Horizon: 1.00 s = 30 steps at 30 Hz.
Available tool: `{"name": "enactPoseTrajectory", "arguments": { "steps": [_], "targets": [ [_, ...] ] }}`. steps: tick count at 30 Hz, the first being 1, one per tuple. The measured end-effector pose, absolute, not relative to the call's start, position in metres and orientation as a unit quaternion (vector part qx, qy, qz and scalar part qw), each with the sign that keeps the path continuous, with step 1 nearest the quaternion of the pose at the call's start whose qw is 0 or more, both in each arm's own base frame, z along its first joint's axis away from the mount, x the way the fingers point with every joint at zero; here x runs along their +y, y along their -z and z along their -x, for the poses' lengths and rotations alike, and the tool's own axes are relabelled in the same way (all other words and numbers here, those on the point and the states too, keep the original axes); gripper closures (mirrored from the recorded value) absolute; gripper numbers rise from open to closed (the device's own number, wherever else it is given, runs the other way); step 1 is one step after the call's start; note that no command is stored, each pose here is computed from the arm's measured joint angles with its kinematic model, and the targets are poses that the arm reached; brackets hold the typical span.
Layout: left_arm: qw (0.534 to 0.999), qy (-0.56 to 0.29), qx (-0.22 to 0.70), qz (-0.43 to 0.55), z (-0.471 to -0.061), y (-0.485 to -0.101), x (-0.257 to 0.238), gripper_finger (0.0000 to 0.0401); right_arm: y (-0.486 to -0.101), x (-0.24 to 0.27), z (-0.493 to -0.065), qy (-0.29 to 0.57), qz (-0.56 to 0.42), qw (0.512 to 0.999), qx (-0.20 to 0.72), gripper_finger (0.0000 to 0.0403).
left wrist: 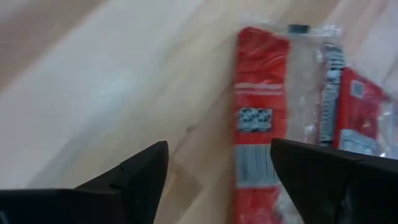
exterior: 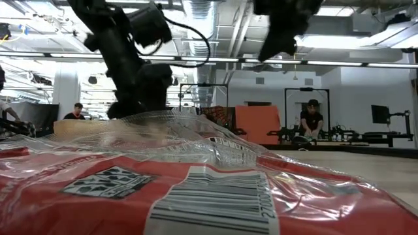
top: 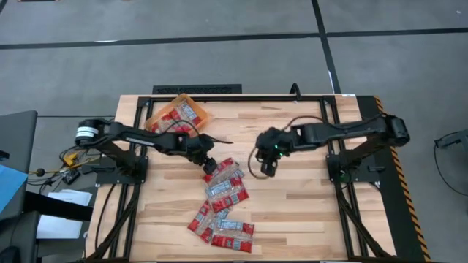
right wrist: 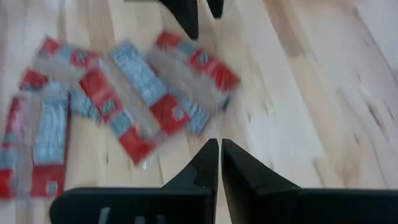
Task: Sort popcorn bags into baskets
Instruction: Put the red popcorn pack into the orange bin
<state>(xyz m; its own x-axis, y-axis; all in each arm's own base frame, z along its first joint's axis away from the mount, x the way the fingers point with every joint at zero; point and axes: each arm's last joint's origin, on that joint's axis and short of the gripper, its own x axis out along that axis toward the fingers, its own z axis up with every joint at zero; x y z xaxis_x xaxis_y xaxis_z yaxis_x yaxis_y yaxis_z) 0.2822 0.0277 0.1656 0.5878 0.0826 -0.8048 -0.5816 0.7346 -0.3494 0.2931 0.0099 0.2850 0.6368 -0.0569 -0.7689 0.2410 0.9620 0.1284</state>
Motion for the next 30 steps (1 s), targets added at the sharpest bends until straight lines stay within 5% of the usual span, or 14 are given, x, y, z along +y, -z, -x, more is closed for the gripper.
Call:
{"name": "enactPoseTrajectory", "arguments": {
  "steps": [13,17,25,30],
  "targets": [
    [0.816,-0.119,0.445,0.350,-0.308,-0.117,0.021,0.0141,-0.267,0.064,-0.288,0.084,-0.093,0.874,0.469,0.0377],
    [0.808,-0.119,0.455,0.355,-0.311,-0.105,0.018,0.0194,-0.257,0.073,-0.289,0.090,-0.086,0.865,0.485,0.0381],
    [0.802,-0.113,0.443,0.384,-0.313,-0.101,0.021,0.0373,-0.253,0.084,-0.286,0.114,-0.076,0.862,0.489,0.0367],
    [0.792,-0.096,0.420,0.433,-0.317,-0.104,0.028,0.0389,-0.253,0.088,-0.284,0.116,-0.068,0.862,0.488,0.0366]
  ]
}}
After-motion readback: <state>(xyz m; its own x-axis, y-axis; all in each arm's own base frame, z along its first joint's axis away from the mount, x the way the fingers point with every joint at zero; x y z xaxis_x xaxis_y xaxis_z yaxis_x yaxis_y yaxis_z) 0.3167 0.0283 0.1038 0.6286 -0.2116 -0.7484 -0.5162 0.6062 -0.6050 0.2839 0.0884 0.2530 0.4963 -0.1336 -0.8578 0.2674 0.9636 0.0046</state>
